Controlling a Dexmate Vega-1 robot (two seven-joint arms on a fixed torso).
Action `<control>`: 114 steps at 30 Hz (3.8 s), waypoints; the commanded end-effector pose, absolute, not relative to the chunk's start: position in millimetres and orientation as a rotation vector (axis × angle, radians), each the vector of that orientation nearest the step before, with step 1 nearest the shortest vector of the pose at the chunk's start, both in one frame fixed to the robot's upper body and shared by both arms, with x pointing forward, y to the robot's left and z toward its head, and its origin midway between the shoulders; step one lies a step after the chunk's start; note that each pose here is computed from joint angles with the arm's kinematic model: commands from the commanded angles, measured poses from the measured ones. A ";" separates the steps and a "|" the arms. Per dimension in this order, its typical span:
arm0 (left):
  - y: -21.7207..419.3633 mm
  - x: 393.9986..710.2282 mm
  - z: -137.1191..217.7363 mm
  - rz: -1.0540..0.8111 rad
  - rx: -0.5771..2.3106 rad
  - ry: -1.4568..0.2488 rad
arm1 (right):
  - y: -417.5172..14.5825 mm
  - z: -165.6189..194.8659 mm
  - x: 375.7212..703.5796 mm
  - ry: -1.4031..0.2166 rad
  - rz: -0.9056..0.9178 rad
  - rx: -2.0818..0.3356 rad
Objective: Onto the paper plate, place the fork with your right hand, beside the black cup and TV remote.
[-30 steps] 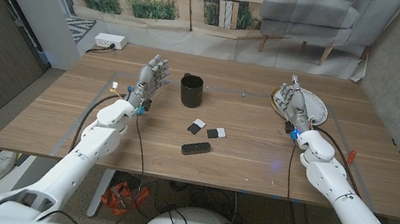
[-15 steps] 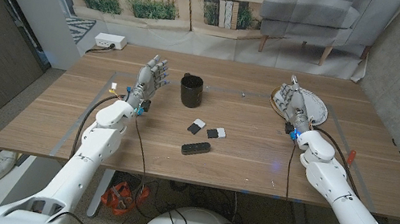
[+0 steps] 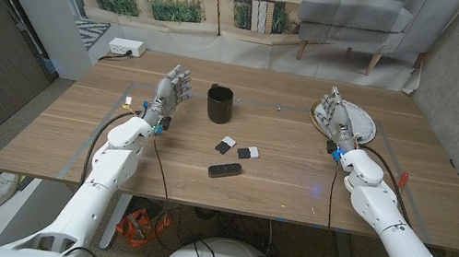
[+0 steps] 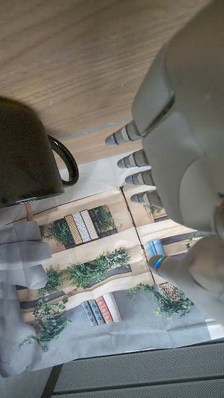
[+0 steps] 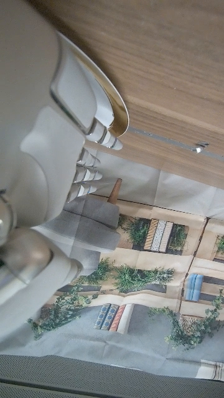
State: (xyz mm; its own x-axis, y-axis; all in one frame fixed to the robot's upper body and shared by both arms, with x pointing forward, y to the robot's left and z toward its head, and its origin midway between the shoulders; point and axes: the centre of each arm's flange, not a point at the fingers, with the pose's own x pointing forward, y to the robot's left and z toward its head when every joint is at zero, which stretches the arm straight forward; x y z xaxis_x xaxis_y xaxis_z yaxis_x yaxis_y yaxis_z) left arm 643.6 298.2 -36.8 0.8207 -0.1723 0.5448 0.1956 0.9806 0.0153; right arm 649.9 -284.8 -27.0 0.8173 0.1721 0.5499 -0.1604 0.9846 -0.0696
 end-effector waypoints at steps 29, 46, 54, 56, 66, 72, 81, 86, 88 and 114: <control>305.5 638.7 -33.2 -0.211 0.006 -0.561 | -289.8 -21.1 643.4 -0.597 0.105 -0.131; 306.9 641.0 -34.4 -0.213 0.002 -0.559 | -288.5 -13.9 637.6 -0.614 0.081 -0.201; 308.4 638.4 -32.0 -0.201 0.014 -0.573 | -288.2 -10.8 634.4 -0.619 0.069 -0.233; 309.1 637.7 -31.4 -0.196 0.020 -0.575 | -287.8 -10.1 633.5 -0.621 0.067 -0.241; 310.1 635.5 -33.8 -0.195 0.023 -0.575 | -289.6 -9.5 626.8 -0.618 0.040 -0.271; 309.1 633.7 -34.8 -0.194 0.030 -0.578 | -290.0 -9.8 622.6 -0.621 0.022 -0.289; 309.0 629.3 -33.9 -0.182 0.042 -0.585 | -291.1 -7.8 618.6 -0.622 0.005 -0.323; 308.9 627.7 -34.0 -0.177 0.046 -0.584 | -292.2 -5.9 616.0 -0.625 -0.010 -0.343; 308.7 627.2 -33.8 -0.175 0.049 -0.585 | -292.4 -4.7 613.7 -0.629 -0.014 -0.349; 298.8 631.0 -32.5 -0.192 0.080 -0.580 | -297.0 0.4 590.1 -0.645 -0.048 -0.441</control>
